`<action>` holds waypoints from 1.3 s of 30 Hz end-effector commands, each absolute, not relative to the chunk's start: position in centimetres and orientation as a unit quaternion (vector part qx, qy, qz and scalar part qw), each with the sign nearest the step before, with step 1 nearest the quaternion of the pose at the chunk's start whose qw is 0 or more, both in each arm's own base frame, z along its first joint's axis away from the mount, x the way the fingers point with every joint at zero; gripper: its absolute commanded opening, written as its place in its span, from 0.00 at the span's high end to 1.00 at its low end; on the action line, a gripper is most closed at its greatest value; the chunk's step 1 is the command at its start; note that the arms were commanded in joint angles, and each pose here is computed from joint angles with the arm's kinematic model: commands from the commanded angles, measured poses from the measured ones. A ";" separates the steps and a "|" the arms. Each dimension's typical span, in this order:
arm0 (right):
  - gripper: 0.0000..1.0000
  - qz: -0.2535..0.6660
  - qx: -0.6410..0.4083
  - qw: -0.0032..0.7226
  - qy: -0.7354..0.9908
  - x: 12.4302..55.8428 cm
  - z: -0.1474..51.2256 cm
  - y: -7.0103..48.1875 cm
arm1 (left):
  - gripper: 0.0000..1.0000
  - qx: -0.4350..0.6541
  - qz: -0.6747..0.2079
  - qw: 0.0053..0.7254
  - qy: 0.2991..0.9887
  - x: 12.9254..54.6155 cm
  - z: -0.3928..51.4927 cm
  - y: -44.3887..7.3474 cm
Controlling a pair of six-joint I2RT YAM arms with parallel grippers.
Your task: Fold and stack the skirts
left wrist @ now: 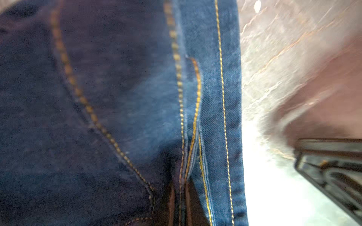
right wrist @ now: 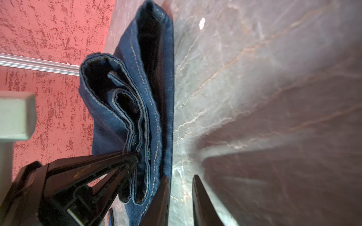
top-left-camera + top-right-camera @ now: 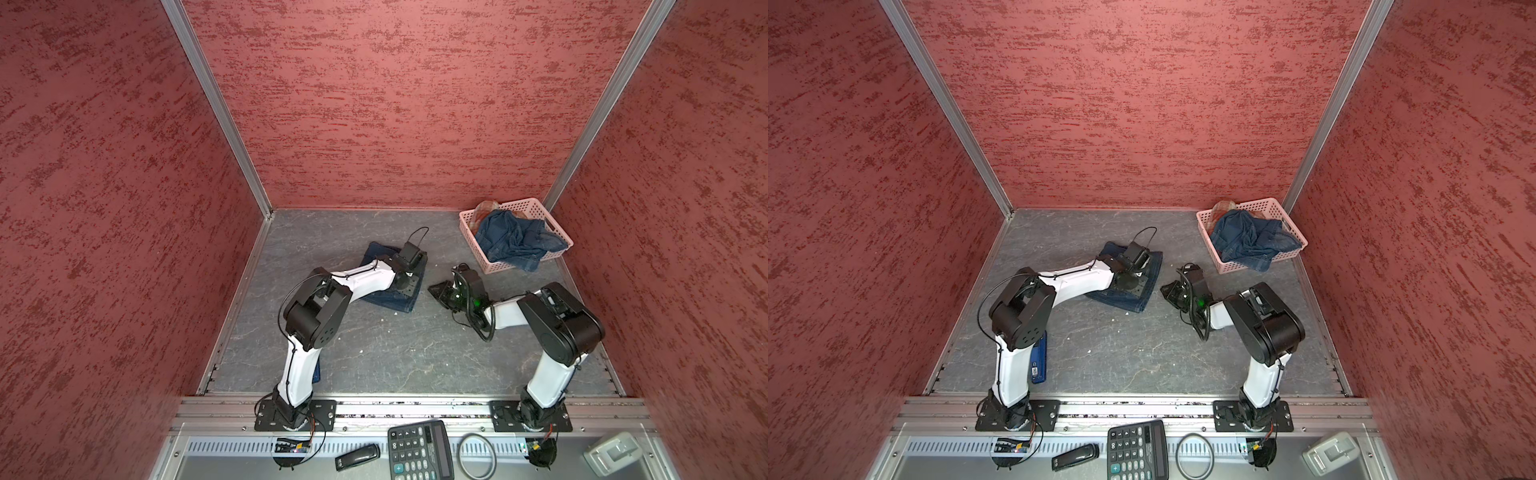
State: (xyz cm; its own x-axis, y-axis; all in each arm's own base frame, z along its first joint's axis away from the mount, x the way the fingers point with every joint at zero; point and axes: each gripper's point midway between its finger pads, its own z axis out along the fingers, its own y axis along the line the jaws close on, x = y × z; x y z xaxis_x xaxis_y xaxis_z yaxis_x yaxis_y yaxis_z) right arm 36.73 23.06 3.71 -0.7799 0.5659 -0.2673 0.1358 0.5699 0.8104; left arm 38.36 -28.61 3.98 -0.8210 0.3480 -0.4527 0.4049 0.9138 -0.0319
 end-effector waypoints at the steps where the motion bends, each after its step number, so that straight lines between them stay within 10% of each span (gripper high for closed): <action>1: 0.76 0.421 0.209 0.257 0.845 37.2 3.7 23.6 | 1.00 0.162 -0.132 0.210 0.955 37.9 4.6 -28.3; 27: 0.76 0.437 0.201 0.230 0.846 37.7 2.5 26.4 | 1.00 0.148 -0.121 0.221 0.956 38.6 7.0 -27.5; 30: 0.76 0.436 0.201 0.228 0.847 37.6 2.3 26.4 | 0.72 0.170 -0.102 0.219 0.955 38.2 6.3 -28.5; 39: 0.76 0.429 0.198 0.233 0.850 37.3 2.7 26.0 | 0.58 0.212 -0.008 0.204 0.956 38.3 4.2 -29.4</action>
State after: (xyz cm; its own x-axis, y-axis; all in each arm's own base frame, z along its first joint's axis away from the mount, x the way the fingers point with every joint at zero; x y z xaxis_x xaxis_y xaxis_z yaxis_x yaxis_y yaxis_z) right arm 37.69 26.18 3.03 -0.8121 0.5338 -0.2357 0.1158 0.5434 0.8314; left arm 38.12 -30.87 4.97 -0.8280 0.3552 -0.4339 0.4105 0.9111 -0.0375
